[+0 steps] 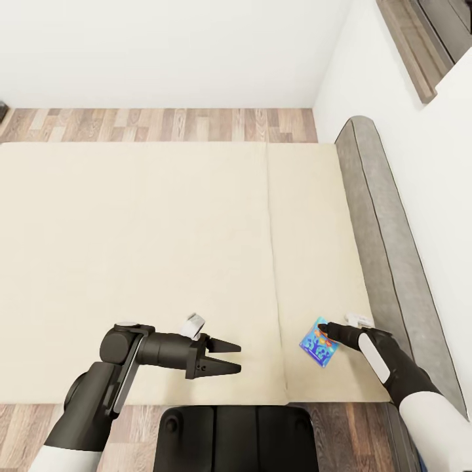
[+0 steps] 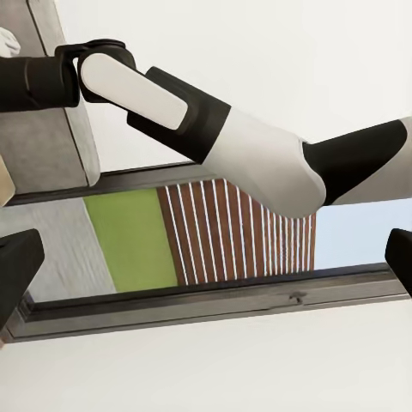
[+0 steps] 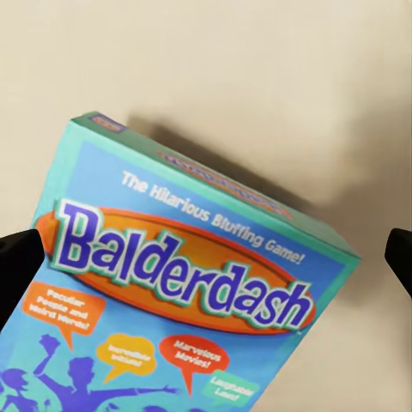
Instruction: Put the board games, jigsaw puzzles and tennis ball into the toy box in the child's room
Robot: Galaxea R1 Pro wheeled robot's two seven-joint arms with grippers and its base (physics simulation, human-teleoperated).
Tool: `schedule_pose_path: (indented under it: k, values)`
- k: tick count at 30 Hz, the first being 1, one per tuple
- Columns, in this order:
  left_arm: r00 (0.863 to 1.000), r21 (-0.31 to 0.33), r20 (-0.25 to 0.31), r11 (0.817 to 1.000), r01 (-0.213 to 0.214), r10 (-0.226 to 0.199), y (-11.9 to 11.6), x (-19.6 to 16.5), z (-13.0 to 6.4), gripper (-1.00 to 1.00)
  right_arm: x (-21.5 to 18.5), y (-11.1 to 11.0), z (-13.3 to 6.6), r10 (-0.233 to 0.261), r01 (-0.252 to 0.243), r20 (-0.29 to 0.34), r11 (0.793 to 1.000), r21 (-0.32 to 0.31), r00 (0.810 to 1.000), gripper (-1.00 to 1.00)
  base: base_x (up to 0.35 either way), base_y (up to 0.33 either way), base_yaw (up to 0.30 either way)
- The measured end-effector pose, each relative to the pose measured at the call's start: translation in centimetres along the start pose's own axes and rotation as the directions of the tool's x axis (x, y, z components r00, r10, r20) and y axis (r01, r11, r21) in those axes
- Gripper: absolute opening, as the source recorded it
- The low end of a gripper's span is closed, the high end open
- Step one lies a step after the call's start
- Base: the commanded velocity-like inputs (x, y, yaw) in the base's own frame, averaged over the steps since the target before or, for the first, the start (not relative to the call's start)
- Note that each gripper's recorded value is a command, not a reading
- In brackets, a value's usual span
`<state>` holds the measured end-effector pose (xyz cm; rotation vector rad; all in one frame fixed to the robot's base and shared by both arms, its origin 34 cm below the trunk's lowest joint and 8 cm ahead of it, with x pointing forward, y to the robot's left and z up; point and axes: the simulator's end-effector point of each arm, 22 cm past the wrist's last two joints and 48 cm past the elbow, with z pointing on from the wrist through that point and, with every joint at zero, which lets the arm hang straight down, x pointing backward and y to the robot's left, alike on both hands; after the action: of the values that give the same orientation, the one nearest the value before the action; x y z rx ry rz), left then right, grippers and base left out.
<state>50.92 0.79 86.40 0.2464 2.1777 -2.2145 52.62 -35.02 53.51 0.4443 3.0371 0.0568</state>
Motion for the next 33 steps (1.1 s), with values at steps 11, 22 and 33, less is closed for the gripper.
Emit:
schedule_pose_path:
  k: [11,22,33]
  values:
    - [1.000,-0.001,-0.001,1.000,-0.001,0.001,0.00,0.00,0.00,1.00,0.01,0.00,-0.02,0.000,0.000,0.000,1.000,0.000,1.000,1.00,0.000,0.000,0.000]
    - [1.000,-0.003,-0.001,1.000,-0.001,0.001,0.03,0.00,0.00,1.00,-0.04,0.03,-0.03,0.000,0.000,0.001,1.000,0.000,1.000,1.00,0.000,0.000,0.000]
    - [1.000,-0.004,-0.001,1.000,-0.001,0.001,0.05,0.01,0.00,1.00,0.14,0.08,0.02,0.000,0.000,-0.003,1.000,-0.001,1.000,1.00,0.000,0.000,0.000]
